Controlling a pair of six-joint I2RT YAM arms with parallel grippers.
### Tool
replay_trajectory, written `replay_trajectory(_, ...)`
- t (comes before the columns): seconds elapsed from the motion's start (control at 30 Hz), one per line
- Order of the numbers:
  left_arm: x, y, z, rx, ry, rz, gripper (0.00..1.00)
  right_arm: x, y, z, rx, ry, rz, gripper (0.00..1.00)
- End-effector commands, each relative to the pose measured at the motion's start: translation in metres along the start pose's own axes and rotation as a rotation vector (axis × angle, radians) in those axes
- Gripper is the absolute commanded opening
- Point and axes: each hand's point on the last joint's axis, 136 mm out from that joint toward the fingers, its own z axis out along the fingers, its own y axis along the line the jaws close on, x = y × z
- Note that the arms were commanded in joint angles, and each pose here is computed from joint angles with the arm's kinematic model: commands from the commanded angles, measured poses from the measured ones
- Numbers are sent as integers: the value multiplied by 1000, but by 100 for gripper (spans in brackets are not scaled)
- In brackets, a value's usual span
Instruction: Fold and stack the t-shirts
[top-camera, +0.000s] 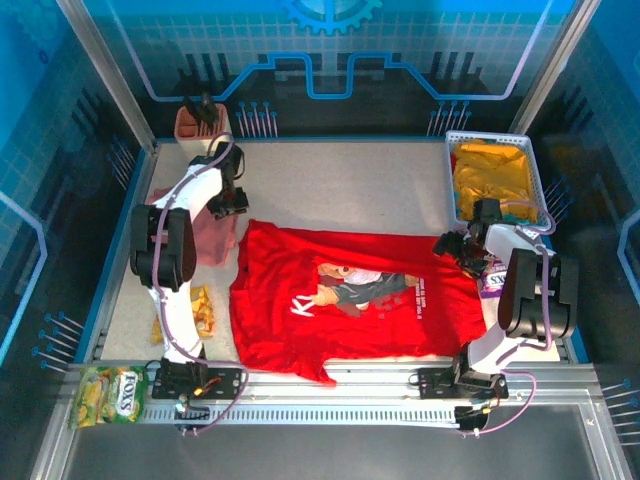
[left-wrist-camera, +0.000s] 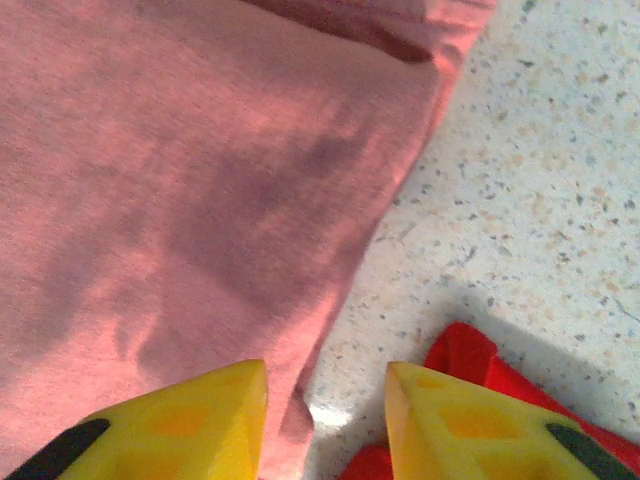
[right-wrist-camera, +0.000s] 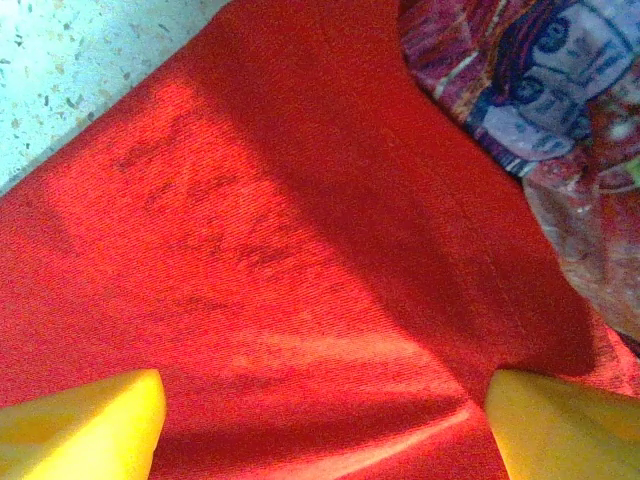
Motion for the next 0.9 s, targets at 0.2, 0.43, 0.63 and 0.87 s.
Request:
replay_trajectory(0.2, 19, -1, -33, 62, -10, -36, 38, 9, 2, -3, -57, 19, 20, 87)
replay_trajectory(0.43, 88, -12, -42, 167, 52, -15, 45, 6, 16, -15, -78, -32, -23, 91)
replay_trajectory(0.63, 144, -29, -45, 288, 141, 1, 49, 11, 24, -27, -72, -84, -83, 95)
replay_trajectory(0.87, 225, -12, -52, 235, 212, 39, 49, 17, 29, -32, -79, -121, -130, 96)
